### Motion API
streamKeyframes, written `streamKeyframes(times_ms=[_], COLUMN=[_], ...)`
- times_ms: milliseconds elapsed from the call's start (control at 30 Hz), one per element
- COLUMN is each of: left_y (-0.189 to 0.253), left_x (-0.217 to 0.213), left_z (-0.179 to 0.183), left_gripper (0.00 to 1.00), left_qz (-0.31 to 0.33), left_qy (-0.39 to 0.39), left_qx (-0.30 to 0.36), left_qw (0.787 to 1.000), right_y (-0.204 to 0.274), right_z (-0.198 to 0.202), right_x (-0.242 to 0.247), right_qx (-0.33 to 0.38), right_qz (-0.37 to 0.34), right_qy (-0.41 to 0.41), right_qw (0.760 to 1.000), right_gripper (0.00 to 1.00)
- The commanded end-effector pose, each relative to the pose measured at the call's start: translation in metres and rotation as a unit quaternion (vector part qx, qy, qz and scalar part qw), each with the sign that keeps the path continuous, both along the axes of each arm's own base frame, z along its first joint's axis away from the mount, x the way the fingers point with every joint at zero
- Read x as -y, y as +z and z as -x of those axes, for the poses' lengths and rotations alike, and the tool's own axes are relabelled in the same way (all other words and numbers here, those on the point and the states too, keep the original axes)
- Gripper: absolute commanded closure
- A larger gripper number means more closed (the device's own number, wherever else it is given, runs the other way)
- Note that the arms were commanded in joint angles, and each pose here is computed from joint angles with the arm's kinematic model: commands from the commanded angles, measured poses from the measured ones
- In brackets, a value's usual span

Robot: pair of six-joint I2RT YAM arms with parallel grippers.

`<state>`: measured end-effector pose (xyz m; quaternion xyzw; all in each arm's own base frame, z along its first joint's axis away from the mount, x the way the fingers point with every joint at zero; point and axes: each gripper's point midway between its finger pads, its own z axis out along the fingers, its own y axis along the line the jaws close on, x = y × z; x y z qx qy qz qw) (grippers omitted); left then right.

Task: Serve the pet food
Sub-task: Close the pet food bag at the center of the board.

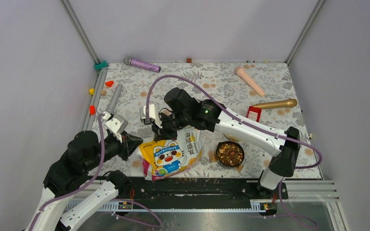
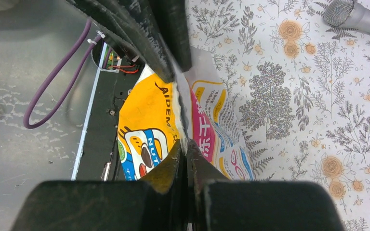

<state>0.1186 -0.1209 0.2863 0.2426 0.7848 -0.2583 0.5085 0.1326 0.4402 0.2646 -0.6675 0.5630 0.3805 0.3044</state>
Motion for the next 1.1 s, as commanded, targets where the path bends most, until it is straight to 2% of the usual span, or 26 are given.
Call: streamKeyframes(times_ms=[0,133,167,200,233,333,833,933,967,1033,1067], left_y=[0.0,0.002,0.003,0.003,0.004,0.002,0.01,0.013,0.014,0.016,0.016], left_x=[-0.006,-0.008,-0.007,-0.005,-0.004,0.0,0.009,0.009,0.008,0.008,0.008], left_z=[-0.007,-0.009,-0.007,-0.006,-0.005,-0.005,-0.002,0.0,-0.001,0.0,0.0], left_gripper=[1.0,1.0,1.0,1.0,1.0,1.0,1.0,1.0,1.0,1.0,1.0], left_qz=[0.001,-0.003,-0.001,-0.001,0.001,0.002,0.016,0.021,0.022,0.022,0.022], left_qy=[0.03,0.035,0.029,0.024,0.019,0.009,-0.02,-0.022,-0.021,-0.021,-0.021], left_qx=[0.001,0.004,0.006,0.006,0.007,0.005,0.022,0.026,0.028,0.03,0.031], left_qw=[1.0,0.999,1.0,1.0,1.0,1.0,0.999,0.999,0.999,0.999,0.999], right_y=[0.056,0.057,0.057,0.057,0.056,0.055,0.035,0.026,0.024,0.019,0.017], right_z=[0.013,0.013,0.013,0.013,0.016,0.023,0.029,0.032,0.033,0.033,0.033], right_x=[0.005,0.004,0.004,0.003,0.002,-0.003,-0.024,-0.026,-0.027,-0.028,-0.029], right_qx=[0.016,0.013,0.011,0.01,0.006,-0.013,-0.057,-0.062,-0.065,-0.068,-0.068], right_qz=[-0.067,-0.068,-0.068,-0.069,-0.069,-0.069,-0.033,-0.017,-0.013,-0.003,0.001], right_qy=[0.004,0.002,0.001,0.003,0.011,0.034,0.063,0.067,0.066,0.066,0.066], right_qw=[0.998,0.998,0.998,0.998,0.998,0.997,0.996,0.996,0.996,0.995,0.995], right_gripper=[1.0,1.0,0.96,0.86,0.81,0.74,0.68,0.68,0.71,0.83,0.98])
